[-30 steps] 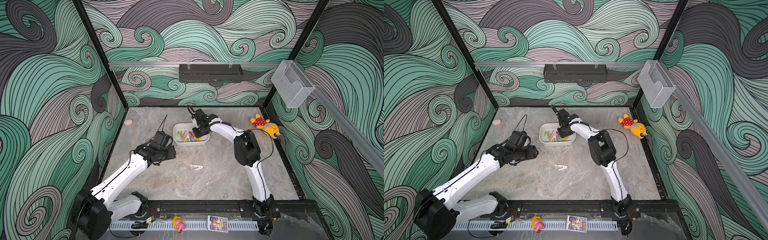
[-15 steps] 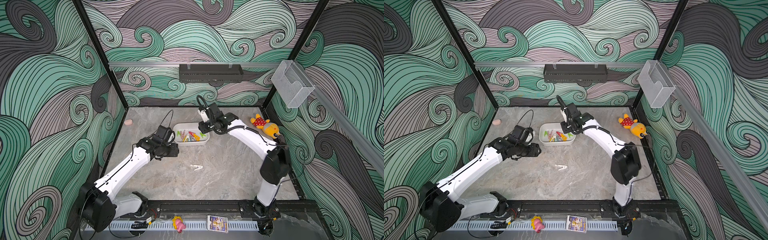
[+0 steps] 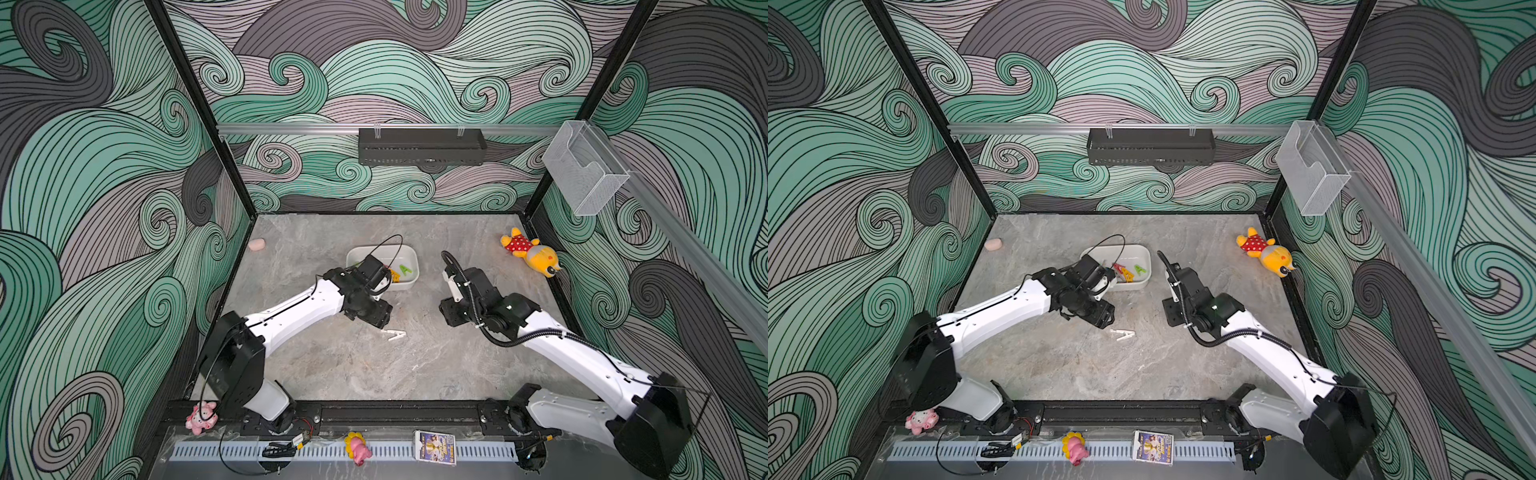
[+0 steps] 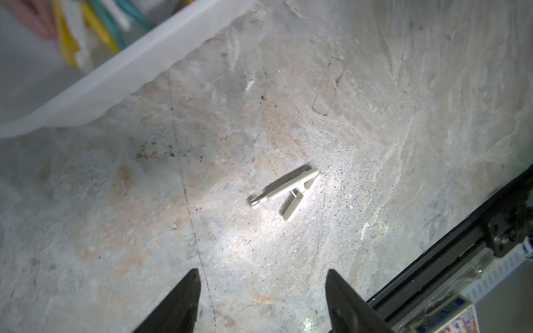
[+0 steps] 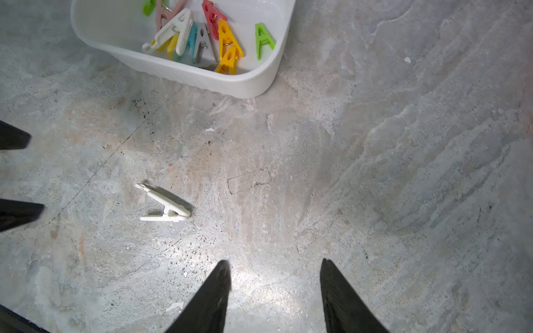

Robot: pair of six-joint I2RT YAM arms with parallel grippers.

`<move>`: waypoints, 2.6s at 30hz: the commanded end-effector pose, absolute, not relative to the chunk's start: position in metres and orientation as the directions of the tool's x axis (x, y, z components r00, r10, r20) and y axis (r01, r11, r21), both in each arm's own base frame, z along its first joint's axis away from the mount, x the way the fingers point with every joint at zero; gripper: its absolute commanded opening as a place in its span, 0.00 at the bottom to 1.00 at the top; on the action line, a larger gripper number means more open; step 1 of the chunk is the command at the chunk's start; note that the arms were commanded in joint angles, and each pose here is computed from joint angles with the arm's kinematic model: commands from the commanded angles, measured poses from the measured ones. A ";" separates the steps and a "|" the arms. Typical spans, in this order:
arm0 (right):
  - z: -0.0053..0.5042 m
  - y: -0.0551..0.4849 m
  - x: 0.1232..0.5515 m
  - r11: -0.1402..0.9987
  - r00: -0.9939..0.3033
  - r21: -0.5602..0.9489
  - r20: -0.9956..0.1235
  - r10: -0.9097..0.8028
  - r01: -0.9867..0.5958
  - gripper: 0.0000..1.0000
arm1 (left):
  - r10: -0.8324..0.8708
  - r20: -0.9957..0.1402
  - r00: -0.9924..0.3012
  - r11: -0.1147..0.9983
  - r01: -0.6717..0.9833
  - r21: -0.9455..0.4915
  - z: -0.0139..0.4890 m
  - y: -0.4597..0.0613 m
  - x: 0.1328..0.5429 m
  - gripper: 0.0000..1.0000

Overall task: Put the clothespins into the storage box
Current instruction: Pick up the clothespin from the center of the board, then place the clothespin in the storage box.

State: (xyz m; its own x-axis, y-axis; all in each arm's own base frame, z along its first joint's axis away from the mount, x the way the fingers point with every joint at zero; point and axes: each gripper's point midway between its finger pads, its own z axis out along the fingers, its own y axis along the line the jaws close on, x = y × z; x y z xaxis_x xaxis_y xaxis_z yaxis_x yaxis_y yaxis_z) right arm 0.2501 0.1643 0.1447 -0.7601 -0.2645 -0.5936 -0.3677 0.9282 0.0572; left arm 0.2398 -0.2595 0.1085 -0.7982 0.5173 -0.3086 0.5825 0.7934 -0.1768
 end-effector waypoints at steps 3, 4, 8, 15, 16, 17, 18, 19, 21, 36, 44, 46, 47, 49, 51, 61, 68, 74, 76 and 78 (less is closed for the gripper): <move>0.141 0.142 0.246 0.954 -0.772 0.005 -0.589 -0.240 -0.300 0.58 | 0.734 -0.306 -0.607 0.613 0.785 -0.088 0.097 -0.294 0.241 0.70; 0.138 0.139 0.243 0.955 -0.776 -0.004 -0.582 -0.243 -0.296 0.58 | 0.757 -0.300 -0.580 0.586 0.806 -0.080 0.093 -0.299 0.242 0.70; 0.131 0.126 0.234 0.963 -0.787 -0.013 -0.574 -0.226 -0.268 0.60 | 0.831 -0.279 -0.482 0.495 0.869 -0.029 0.077 -0.309 0.237 0.69; 0.129 0.115 0.231 0.974 -0.780 -0.012 -0.596 -0.190 -0.228 0.64 | 0.882 -0.225 -0.415 0.425 0.905 -0.003 0.051 -0.310 0.228 0.68; 0.128 0.115 0.231 0.973 -0.783 -0.013 -0.592 -0.192 -0.229 0.66 | 0.887 -0.219 -0.407 0.418 0.908 0.006 0.048 -0.312 0.228 0.68; 0.127 0.115 0.231 0.974 -0.786 -0.014 -0.588 -0.193 -0.228 0.67 | 0.891 -0.208 -0.403 0.415 0.910 0.014 0.045 -0.313 0.228 0.68; 0.125 0.116 0.231 0.973 -0.790 -0.011 -0.583 -0.192 -0.229 0.67 | 0.893 -0.204 -0.401 0.414 0.910 0.023 0.043 -0.314 0.229 0.68; 0.123 0.116 0.230 0.973 -0.794 -0.008 -0.576 -0.192 -0.230 0.67 | 0.896 -0.200 -0.397 0.410 0.911 0.032 0.040 -0.314 0.229 0.68; 0.121 0.117 0.230 0.973 -0.799 -0.002 -0.571 -0.189 -0.229 0.68 | 0.901 -0.192 -0.390 0.404 0.914 0.042 0.034 -0.314 0.230 0.68; 0.115 0.114 0.230 0.976 -0.803 -0.008 -0.567 -0.183 -0.216 0.68 | 0.907 -0.104 -0.407 0.415 0.906 0.079 0.004 -0.307 0.236 0.60; 0.114 0.113 0.232 0.977 -0.794 -0.004 -0.581 -0.177 -0.214 0.69 | 0.886 -0.055 -0.461 0.464 0.883 0.069 0.003 -0.293 0.226 0.41; 0.115 0.114 0.233 0.976 -0.795 -0.003 -0.581 -0.178 -0.216 0.69 | 0.882 -0.044 -0.470 0.472 0.879 0.067 0.004 -0.291 0.224 0.36; 0.115 0.113 0.233 0.977 -0.794 -0.004 -0.581 -0.177 -0.215 0.68 | 0.880 -0.040 -0.473 0.475 0.877 0.067 0.004 -0.290 0.224 0.34; 0.116 0.114 0.234 0.976 -0.792 -0.002 -0.584 -0.178 -0.218 0.69 | 0.875 -0.034 -0.482 0.483 0.873 0.068 0.006 -0.287 0.222 0.28; 0.116 0.113 0.234 0.976 -0.791 -0.003 -0.586 -0.178 -0.217 0.68 | 0.871 -0.035 -0.490 0.491 0.869 0.069 0.009 -0.287 0.222 0.22; 0.118 0.116 0.236 0.975 -0.788 0.001 -0.588 -0.180 -0.224 0.68 | 0.842 -0.093 -0.531 0.537 0.841 0.066 0.036 -0.292 0.225 0.15; 0.128 0.119 0.241 0.973 -0.773 0.002 -0.608 -0.182 -0.231 0.68 | 0.778 -0.218 -0.589 0.612 0.790 0.048 0.087 -0.292 0.246 0.15; 0.137 0.126 0.248 0.969 -0.765 0.010 -0.615 -0.188 -0.247 0.68 | 0.638 -0.330 -0.695 0.710 0.698 -0.097 0.134 -0.287 0.282 0.15; 0.141 0.129 0.250 0.968 -0.761 0.018 -0.622 -0.186 -0.251 0.68 | 0.595 -0.367 -0.715 0.728 0.673 -0.132 0.149 -0.287 0.298 0.15; 0.145 0.131 0.252 0.967 -0.754 0.026 -0.631 -0.181 -0.254 0.68 | 0.564 -0.393 -0.726 0.744 0.654 -0.139 0.158 -0.285 0.315 0.15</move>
